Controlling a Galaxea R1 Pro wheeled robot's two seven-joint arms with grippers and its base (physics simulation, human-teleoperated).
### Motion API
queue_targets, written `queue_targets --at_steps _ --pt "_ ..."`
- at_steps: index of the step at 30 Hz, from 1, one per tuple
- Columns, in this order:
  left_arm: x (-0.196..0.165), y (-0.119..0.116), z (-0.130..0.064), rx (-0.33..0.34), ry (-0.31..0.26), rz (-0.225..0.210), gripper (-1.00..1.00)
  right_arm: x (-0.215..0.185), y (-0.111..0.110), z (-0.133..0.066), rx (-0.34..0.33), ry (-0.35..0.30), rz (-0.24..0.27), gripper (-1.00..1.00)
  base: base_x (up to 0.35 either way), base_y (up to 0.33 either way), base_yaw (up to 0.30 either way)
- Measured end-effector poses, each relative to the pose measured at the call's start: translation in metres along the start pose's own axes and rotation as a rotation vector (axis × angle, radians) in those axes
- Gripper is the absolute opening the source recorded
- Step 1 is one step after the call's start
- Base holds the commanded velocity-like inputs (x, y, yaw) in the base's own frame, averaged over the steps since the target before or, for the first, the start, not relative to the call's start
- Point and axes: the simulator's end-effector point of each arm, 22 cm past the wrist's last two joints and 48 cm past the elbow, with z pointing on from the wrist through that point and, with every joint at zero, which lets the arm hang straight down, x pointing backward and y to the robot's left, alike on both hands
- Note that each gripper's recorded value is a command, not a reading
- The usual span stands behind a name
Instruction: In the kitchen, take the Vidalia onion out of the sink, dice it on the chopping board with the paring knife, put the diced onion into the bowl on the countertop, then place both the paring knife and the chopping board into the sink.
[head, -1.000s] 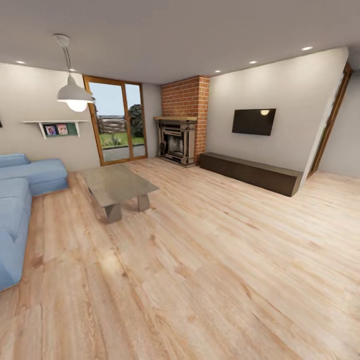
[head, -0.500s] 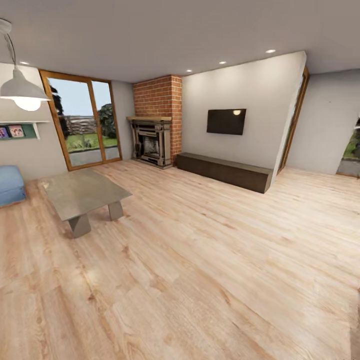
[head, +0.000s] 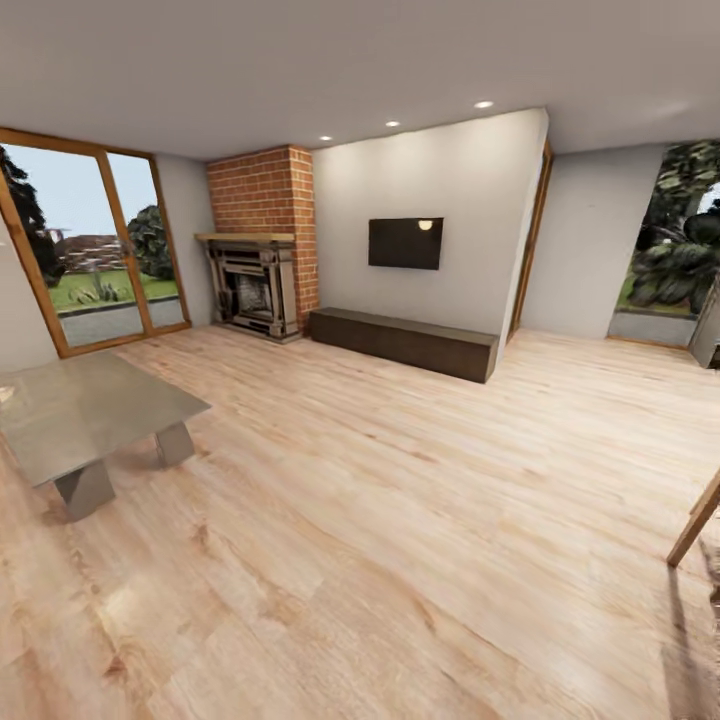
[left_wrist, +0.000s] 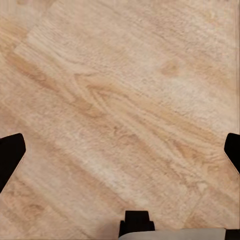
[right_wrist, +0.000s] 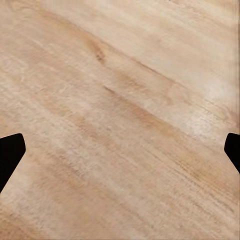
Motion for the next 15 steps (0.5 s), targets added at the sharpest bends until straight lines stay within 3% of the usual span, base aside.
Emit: queue_targets --at_steps 15 --pt "0.0 0.0002 0.0 0.0 0.0 0.0 1.0 0.0 0.0002 0.0 -0.001 0.0 0.0 1.0 0.327 0.01 -0.279"
